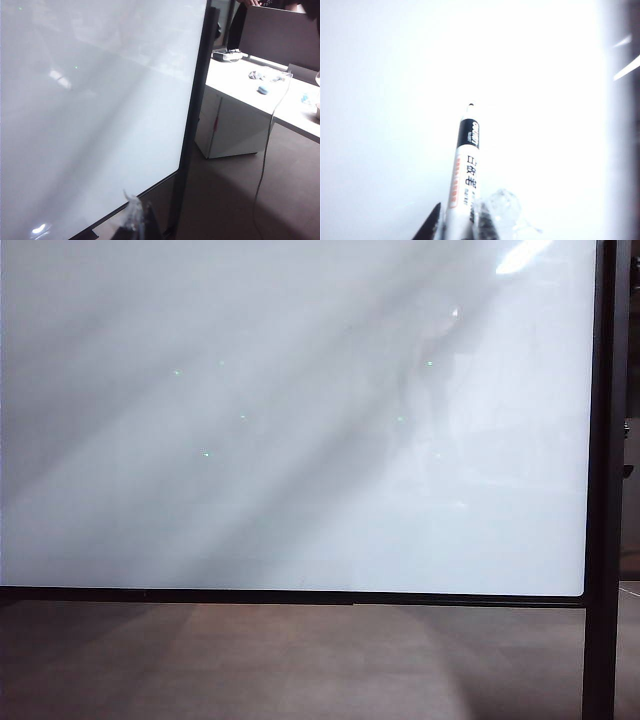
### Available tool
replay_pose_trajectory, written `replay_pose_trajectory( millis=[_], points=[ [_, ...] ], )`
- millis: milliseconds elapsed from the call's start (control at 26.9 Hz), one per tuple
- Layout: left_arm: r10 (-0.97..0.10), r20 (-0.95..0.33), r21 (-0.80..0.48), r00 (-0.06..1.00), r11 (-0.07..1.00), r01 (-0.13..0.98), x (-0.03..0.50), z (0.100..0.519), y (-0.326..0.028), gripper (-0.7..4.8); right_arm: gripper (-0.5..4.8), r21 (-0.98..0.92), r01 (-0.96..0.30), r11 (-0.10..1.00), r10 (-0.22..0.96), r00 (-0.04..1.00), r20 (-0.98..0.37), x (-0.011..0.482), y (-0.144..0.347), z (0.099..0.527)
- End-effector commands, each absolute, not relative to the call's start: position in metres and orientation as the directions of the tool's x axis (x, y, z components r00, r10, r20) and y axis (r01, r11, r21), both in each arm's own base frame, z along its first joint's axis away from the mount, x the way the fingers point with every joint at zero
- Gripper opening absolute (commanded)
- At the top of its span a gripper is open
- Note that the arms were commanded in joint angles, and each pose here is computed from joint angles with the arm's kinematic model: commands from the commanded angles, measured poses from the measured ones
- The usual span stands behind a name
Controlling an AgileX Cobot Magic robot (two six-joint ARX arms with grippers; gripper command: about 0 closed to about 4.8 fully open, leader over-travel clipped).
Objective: Reach to the right to find the marker pen, pick it up, and write the number 7 on the whiteboard.
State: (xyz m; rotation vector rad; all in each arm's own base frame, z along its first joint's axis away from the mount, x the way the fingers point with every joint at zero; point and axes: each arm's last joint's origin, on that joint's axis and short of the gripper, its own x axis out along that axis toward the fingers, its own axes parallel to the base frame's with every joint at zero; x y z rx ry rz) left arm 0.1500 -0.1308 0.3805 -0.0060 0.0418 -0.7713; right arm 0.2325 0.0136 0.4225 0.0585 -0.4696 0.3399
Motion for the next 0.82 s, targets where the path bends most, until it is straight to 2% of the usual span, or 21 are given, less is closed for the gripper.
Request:
replay_pose_trajectory(
  millis=[37, 297, 483, 818],
  points=[
    [-0.697, -0.017, -0.006, 0.717, 0.717, 0.697, 0.149, 0.384, -0.130, -0.06, -0.05, -0.026, -0.385, 0.923, 0.368, 0.859, 0.354, 0.239, 0.059, 0.408],
    [-0.659, -0.029, 0.023, 0.752, 0.752, 0.659, 0.151, 0.382, -0.128, -0.06, -0.05, -0.027, -0.492, 0.870, 0.485, 0.846, 0.224, 0.258, 0.117, 0.376],
    [-0.648, -0.036, 0.053, 0.761, 0.759, 0.649, 0.150, 0.378, -0.127, -0.06, -0.06, -0.021, -0.547, 0.837, 0.540, 0.818, 0.197, 0.275, 0.146, 0.353],
    [-0.648, -0.048, 0.051, 0.761, 0.759, 0.649, 0.146, 0.350, -0.124, -0.06, -0.05, -0.006, -0.517, 0.856, 0.509, 0.841, 0.185, 0.299, 0.172, 0.319]
  ],
)
